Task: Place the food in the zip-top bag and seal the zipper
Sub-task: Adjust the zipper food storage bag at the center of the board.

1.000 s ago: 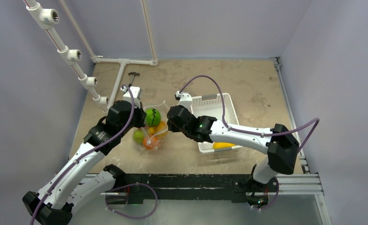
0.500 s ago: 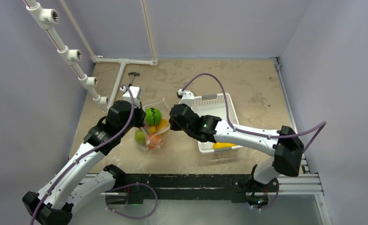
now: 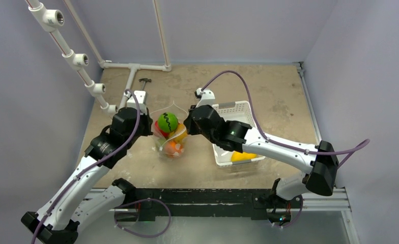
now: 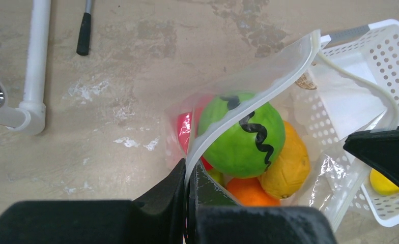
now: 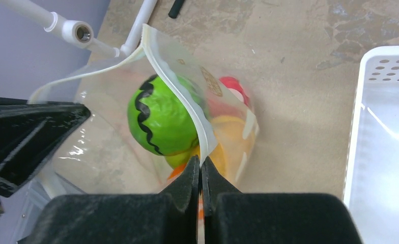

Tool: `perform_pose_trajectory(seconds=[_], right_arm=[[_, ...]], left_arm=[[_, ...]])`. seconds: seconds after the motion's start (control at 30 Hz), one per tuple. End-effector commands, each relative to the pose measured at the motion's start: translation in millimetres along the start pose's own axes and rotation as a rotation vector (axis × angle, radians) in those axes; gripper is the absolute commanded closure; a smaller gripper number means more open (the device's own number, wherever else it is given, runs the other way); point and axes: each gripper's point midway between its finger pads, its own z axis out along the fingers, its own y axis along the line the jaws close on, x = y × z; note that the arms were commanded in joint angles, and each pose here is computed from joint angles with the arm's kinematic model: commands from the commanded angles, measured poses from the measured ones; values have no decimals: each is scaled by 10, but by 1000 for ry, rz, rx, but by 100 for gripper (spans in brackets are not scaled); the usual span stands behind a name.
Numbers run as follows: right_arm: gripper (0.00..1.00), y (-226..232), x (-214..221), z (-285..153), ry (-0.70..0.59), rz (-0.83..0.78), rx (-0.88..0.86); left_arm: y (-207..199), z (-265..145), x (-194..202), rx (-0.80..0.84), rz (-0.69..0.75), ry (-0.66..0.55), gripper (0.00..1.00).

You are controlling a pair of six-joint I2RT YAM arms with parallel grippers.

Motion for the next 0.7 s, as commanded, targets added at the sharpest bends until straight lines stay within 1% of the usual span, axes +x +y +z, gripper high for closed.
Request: perform_pose_trajectory(seconds=[0.0, 0.13, 0.23, 0.4, 0.5, 0.63, 0.67], right_arm=[[100, 206, -461, -124, -81, -8, -104], [100, 232, -585, -124, -102, -20, -170], [100, 173, -477, -14, -65, -32, -169], [100, 92, -245, 97, -14, -45, -162], [100, 45, -167, 111, 4, -48, -153], [100, -34, -166, 88, 1, -46, -119], [98, -54, -173, 84, -2, -47, -110]], left_arm=[[16, -94, -305, -13, -2, -72, 100], [-41, 6, -209, 4, -25, -46, 100], [-87, 108, -101, 21, -41, -24, 100], [-155, 258, 150, 46, -35, 58, 100], [-176, 281, 201, 58, -32, 70, 100], [-174, 282, 223, 61, -26, 73, 100], [-175, 280, 227, 63, -25, 74, 100]])
